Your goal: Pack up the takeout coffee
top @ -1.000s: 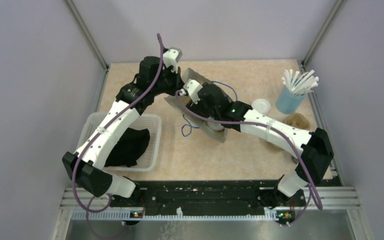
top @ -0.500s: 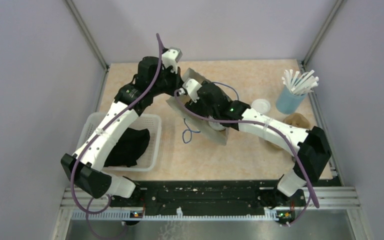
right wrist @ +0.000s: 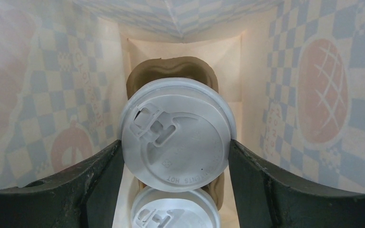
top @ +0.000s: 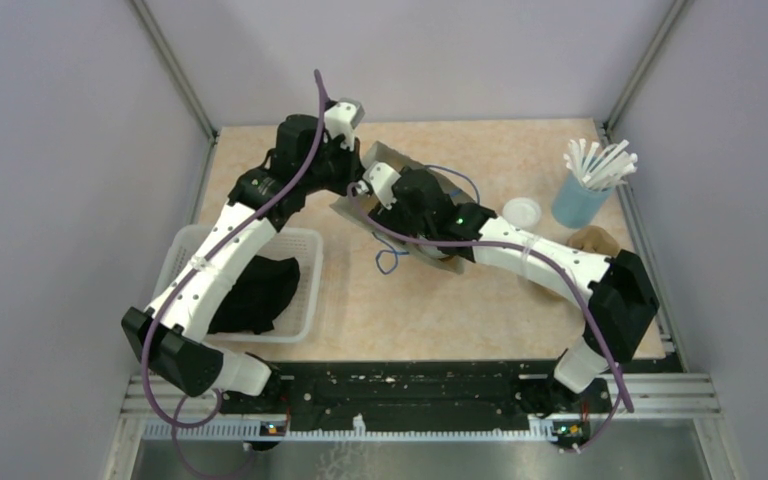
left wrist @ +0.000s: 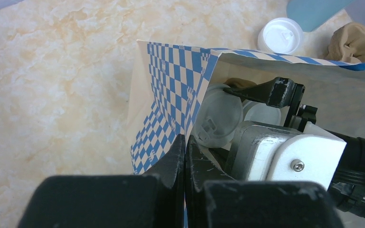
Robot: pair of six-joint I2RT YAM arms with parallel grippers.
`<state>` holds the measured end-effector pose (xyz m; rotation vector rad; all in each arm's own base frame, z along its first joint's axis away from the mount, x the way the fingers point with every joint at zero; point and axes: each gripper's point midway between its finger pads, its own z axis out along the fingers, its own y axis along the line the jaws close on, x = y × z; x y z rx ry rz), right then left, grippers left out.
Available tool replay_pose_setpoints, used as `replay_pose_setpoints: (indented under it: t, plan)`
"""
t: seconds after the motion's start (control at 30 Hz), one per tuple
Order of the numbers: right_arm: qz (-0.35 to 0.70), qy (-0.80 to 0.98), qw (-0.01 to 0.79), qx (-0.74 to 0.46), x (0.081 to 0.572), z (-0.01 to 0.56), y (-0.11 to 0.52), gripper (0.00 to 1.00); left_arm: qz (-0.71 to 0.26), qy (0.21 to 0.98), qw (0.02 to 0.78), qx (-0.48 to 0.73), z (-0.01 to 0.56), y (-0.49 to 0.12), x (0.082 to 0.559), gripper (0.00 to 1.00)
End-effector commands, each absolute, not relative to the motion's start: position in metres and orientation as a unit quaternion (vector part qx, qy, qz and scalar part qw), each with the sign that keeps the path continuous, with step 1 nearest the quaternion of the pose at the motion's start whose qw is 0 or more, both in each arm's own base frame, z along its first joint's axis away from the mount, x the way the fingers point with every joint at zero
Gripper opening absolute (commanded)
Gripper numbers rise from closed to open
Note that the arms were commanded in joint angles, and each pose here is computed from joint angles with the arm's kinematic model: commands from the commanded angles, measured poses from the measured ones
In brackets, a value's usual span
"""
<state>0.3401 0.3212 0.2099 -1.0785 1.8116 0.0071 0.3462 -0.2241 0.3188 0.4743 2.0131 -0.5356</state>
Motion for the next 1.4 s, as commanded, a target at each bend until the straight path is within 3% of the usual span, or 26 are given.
replay_pose_setpoints:
  t: [0.0, 0.4, 0.73, 0.9, 1.0, 1.17, 1.37]
  plan:
    - [0.007, 0.752, 0.469, -0.464, 0.332, 0.192, 0.320, 0.62, -0.241, 0.794, 0.521, 0.201, 0.350, -0.230, 0.344, 0.00]
    - [0.016, 0.759, 0.423, -0.495, 0.329, 0.162, 0.330, 0.63, -0.246, 0.816, 0.493, 0.176, 0.340, -0.228, 0.339, 0.00]
    - [0.088, 0.773, 0.326, -0.537, 0.294, 0.129, 0.333, 0.63, -0.230, 0.869, 0.420, 0.128, 0.325, -0.222, 0.334, 0.01]
    - [0.112, 0.776, 0.275, -0.557, 0.283, 0.110, 0.339, 0.63, -0.208, 0.877, 0.418, 0.113, 0.320, -0.215, 0.337, 0.15]
    - [0.118, 0.773, 0.262, -0.565, 0.283, 0.102, 0.344, 0.63, -0.183, 0.881, 0.424, 0.100, 0.320, -0.203, 0.338, 0.34]
    - [0.123, 0.775, 0.241, -0.571, 0.282, 0.087, 0.349, 0.62, -0.118, 0.885, 0.446, 0.066, 0.325, -0.174, 0.341, 0.55]
    - [0.121, 0.784, 0.224, -0.566, 0.282, 0.066, 0.348, 0.63, -0.083, 0.874, 0.476, 0.040, 0.346, -0.152, 0.338, 0.66]
